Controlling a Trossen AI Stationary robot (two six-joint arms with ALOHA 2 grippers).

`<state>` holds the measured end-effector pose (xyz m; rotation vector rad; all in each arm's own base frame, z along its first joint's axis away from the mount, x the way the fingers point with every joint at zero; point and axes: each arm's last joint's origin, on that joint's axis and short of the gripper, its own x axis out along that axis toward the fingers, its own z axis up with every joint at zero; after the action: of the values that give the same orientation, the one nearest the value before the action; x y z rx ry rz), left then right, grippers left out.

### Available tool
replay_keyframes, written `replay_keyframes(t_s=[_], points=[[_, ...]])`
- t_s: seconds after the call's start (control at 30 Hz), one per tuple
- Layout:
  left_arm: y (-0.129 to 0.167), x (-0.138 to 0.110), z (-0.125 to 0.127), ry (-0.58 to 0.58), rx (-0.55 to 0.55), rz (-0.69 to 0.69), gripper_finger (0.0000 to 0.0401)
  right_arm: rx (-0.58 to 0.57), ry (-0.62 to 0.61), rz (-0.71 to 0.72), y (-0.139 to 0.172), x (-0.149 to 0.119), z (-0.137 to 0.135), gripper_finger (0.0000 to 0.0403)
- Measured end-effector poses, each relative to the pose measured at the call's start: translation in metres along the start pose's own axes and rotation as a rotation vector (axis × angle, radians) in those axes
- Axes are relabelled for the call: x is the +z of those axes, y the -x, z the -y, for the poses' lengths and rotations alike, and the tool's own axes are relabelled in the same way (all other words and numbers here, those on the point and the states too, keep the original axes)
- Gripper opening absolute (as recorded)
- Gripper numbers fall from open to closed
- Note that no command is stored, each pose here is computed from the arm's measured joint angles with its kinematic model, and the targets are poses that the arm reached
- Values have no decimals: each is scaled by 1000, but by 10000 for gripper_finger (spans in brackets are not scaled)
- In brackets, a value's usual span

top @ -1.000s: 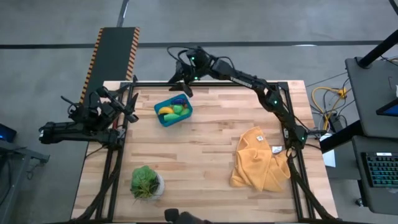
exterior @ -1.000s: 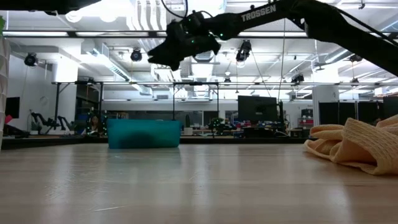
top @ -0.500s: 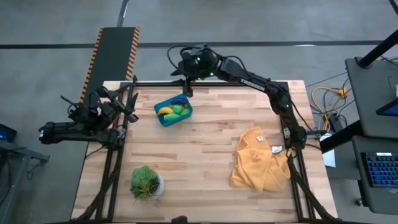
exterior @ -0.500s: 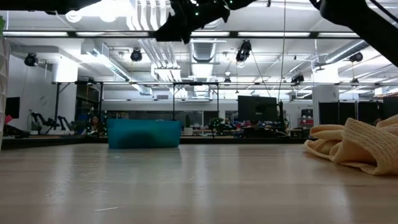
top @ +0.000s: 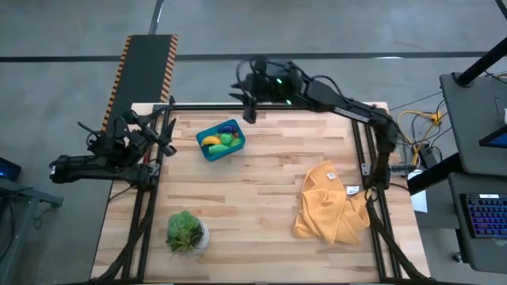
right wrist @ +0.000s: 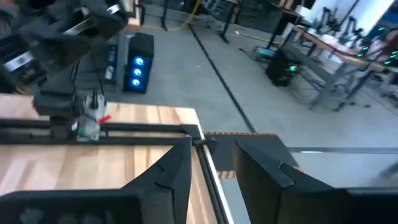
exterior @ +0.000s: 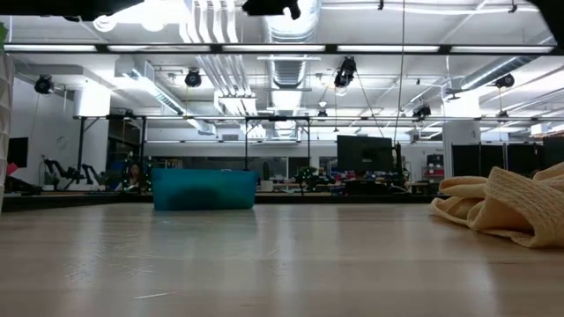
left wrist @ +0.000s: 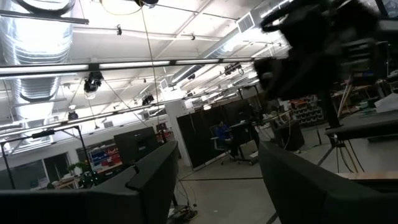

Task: Pick and placing Produce into tupperware
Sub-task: Return to Home Position

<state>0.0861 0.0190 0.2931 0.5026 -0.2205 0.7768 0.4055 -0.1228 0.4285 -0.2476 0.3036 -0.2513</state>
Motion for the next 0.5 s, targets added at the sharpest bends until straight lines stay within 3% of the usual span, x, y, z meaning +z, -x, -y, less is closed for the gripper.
replay_keyframes(t_s=[0.27, 0.5], points=[[0, 0, 0, 4, 1, 1, 209, 28, 3, 93, 77, -11, -32, 86], [0, 0, 0, 5, 1, 1, 209, 63, -11, 165, 138, -69, -54, 73]])
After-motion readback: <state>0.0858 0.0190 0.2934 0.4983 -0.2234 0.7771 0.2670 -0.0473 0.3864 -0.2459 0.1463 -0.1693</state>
